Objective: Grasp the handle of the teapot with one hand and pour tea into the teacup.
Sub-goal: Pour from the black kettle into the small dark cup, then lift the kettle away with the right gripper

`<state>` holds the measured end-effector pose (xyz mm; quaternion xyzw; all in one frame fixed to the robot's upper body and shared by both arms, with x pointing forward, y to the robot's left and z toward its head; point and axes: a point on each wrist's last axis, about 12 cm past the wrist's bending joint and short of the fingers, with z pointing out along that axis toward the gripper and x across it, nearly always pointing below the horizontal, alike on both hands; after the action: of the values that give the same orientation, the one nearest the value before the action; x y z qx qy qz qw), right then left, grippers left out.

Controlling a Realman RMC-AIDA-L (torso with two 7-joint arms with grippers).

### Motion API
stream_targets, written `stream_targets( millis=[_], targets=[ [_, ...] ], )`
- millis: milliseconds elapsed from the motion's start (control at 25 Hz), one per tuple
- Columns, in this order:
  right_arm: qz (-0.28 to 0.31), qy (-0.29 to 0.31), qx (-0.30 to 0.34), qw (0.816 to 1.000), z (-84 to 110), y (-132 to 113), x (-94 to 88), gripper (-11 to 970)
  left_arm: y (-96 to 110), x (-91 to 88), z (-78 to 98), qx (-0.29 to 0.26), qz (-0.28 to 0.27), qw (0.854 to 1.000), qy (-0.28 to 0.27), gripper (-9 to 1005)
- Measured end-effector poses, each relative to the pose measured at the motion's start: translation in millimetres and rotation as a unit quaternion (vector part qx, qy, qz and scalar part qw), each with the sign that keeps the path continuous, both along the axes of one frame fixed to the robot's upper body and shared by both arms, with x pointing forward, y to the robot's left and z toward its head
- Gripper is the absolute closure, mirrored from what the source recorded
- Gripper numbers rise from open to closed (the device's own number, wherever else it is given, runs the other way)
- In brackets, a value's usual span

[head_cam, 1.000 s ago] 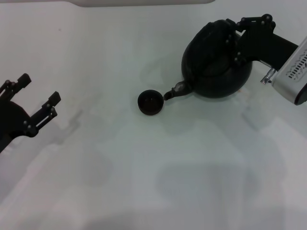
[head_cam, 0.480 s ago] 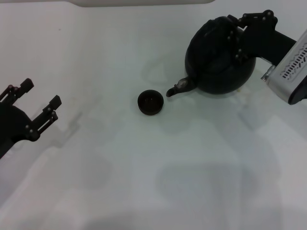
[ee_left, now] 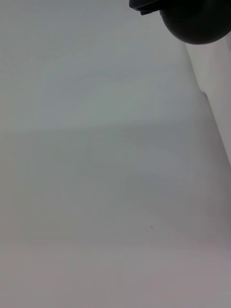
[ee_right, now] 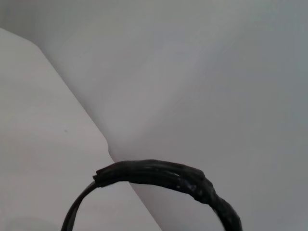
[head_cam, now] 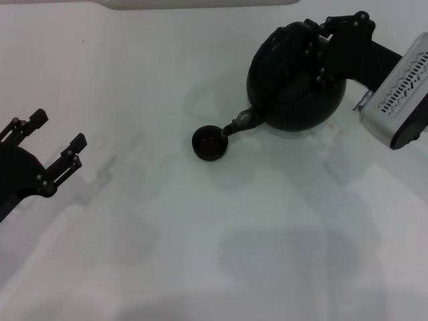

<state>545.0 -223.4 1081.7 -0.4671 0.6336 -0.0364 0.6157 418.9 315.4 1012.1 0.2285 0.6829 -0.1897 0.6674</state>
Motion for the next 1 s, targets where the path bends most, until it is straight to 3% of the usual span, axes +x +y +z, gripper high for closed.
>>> stream_targets(
  millis=[1000],
  targets=[
    [-0.021,-0.014,-0.048,0.999,5.5,8.5,0.0,852,-1.3,-0.4,-1.9,0.004,-0.002,1.000,0.000,256]
  ],
)
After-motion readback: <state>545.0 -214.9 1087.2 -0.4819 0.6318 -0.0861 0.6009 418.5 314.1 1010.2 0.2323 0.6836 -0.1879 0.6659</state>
